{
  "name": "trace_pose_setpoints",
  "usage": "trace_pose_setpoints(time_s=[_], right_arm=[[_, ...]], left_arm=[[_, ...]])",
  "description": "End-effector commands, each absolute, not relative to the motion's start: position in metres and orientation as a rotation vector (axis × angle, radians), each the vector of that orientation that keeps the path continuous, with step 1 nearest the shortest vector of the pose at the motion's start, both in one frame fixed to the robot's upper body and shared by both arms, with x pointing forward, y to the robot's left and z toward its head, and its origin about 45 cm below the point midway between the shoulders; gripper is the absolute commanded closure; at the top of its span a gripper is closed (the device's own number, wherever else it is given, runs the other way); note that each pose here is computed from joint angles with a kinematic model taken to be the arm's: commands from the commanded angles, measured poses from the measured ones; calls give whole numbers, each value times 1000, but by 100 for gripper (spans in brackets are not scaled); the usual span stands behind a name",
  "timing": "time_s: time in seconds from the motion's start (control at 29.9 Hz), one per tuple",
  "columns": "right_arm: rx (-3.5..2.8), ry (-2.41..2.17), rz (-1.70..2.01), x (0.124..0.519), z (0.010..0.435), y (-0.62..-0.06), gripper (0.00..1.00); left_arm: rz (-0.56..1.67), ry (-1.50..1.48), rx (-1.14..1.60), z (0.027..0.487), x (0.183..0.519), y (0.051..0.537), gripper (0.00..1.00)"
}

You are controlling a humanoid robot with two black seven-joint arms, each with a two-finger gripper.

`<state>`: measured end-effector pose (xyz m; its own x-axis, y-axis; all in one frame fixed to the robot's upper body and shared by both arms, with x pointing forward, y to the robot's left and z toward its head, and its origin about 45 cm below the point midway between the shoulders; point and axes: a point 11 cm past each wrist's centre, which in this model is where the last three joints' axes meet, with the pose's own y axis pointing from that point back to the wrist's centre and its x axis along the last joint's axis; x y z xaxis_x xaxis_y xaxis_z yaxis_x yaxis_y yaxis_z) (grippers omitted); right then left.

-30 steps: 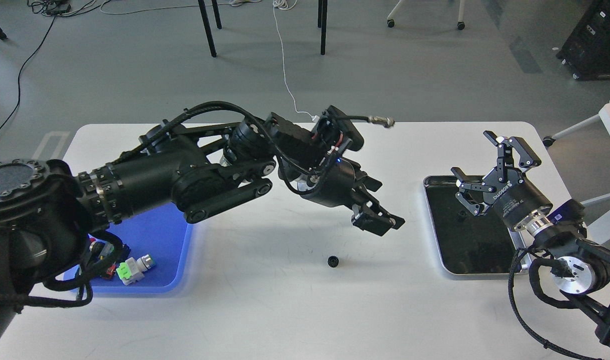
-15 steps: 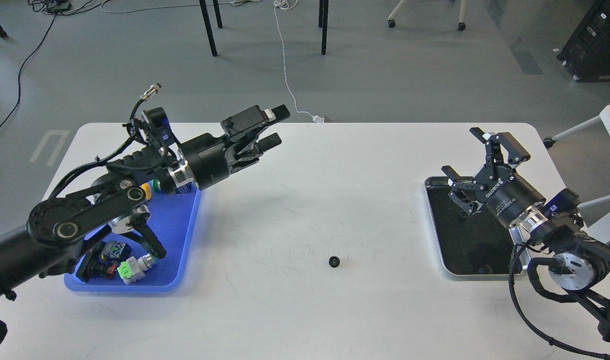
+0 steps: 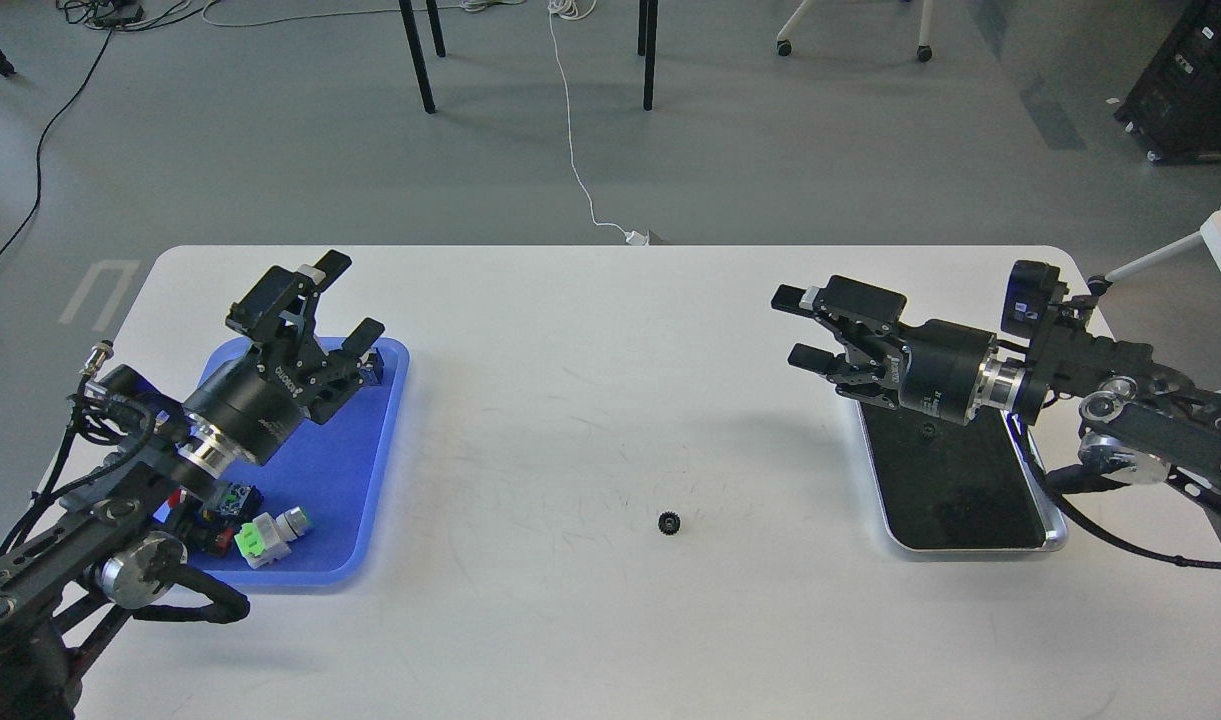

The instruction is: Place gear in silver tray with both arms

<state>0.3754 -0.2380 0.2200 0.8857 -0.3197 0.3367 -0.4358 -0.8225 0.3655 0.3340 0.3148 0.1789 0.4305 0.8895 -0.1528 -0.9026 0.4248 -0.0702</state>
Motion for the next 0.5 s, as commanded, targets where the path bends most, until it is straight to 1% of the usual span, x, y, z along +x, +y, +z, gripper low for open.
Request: trace_pose_setpoints(time_s=[0.0, 0.17, 0.27, 0.47], right_arm=[[2470, -279, 602, 382, 246, -215, 1], [2257, 81, 873, 386, 266, -163, 1], [2103, 308, 988, 376, 255, -137, 1], [1903, 565, 1105, 361, 231, -119, 1]], left_arm=[[1171, 125, -208, 183, 336, 323, 2], [1213, 155, -208, 181, 335, 335, 2], [1225, 148, -220, 185, 336, 339, 2], [1229, 143, -219, 186, 337, 341, 2]])
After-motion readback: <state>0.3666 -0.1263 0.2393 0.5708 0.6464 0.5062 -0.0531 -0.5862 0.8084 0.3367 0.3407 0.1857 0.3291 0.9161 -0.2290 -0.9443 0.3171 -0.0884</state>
